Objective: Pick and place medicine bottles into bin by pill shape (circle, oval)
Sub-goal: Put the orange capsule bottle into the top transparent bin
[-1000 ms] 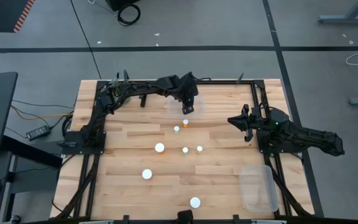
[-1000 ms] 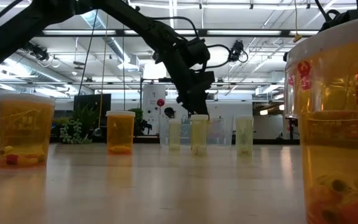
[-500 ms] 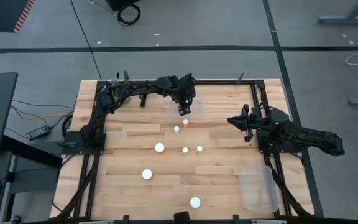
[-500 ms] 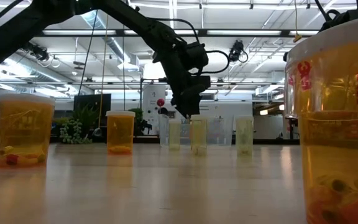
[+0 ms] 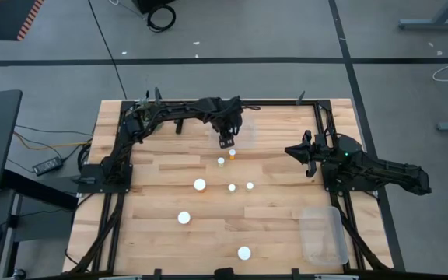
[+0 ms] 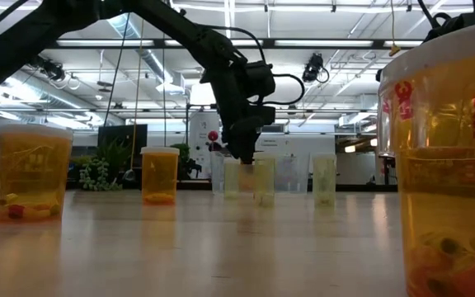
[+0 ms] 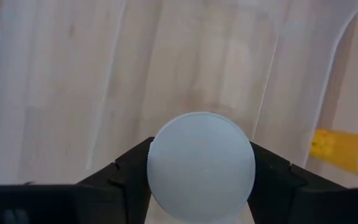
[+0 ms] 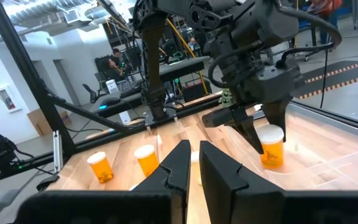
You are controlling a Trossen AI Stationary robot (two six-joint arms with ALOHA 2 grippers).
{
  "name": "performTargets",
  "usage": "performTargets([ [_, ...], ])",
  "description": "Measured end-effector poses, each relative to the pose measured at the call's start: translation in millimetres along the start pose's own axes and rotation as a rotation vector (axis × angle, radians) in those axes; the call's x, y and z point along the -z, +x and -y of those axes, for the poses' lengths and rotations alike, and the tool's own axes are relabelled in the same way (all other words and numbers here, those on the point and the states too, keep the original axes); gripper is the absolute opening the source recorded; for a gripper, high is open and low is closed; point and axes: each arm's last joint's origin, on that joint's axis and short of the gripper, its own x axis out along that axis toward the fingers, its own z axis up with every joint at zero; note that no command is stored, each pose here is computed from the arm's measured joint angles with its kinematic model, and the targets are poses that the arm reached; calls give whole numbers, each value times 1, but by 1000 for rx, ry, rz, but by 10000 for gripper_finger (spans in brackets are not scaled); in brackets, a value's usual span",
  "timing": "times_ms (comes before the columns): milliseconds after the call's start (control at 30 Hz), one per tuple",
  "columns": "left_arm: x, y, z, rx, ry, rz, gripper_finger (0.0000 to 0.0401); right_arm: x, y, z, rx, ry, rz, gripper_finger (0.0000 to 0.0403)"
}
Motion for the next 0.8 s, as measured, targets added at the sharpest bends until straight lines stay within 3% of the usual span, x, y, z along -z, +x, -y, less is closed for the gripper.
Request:
performTargets([
  [800, 0, 0, 1, 2, -23, -5, 244, 0, 0, 0, 0, 0, 0, 41],
])
